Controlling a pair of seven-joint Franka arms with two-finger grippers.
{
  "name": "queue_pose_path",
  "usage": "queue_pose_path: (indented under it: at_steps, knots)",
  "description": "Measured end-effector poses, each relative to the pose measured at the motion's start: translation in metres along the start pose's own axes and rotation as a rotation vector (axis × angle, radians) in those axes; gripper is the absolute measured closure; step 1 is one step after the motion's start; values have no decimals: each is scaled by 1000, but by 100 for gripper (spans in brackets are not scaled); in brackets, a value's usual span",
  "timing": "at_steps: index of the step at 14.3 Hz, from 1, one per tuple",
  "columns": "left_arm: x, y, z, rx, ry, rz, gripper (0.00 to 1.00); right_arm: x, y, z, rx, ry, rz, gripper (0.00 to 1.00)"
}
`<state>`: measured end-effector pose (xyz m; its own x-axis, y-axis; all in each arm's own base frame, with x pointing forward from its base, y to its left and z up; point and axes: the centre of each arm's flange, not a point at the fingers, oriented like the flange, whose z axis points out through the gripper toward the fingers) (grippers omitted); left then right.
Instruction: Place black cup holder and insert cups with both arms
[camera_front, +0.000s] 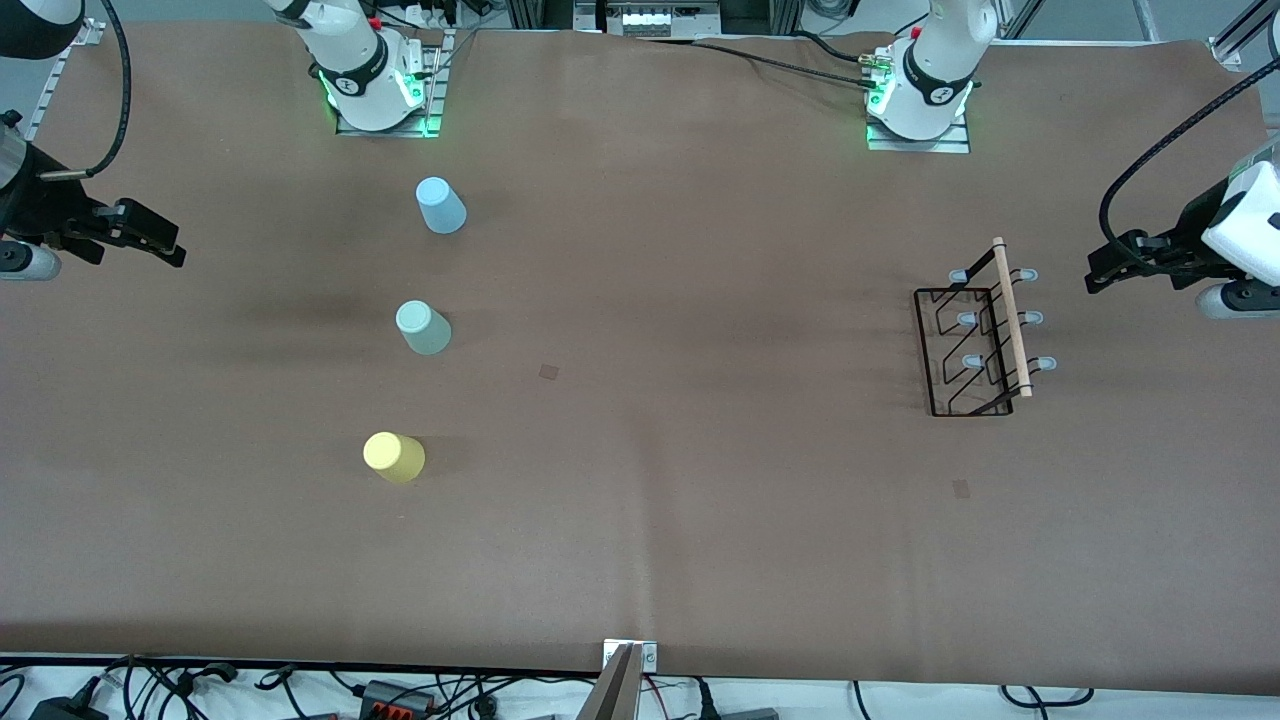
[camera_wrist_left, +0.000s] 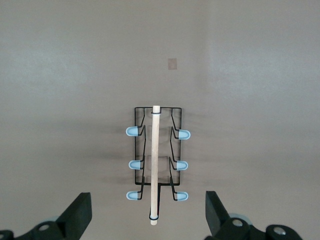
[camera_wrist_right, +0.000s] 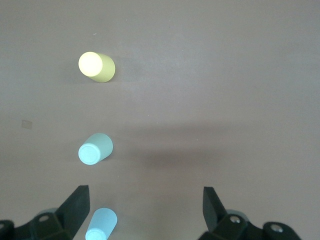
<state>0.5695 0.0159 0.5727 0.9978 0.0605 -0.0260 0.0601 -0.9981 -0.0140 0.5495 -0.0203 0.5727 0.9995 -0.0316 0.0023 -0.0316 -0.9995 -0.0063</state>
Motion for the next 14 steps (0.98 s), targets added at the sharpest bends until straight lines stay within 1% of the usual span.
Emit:
queue_pose_path:
  at_steps: [14]
  knots:
    - [1, 0, 3, -1, -6, 1, 0, -1, -2, 7, 0, -14, -3, 0]
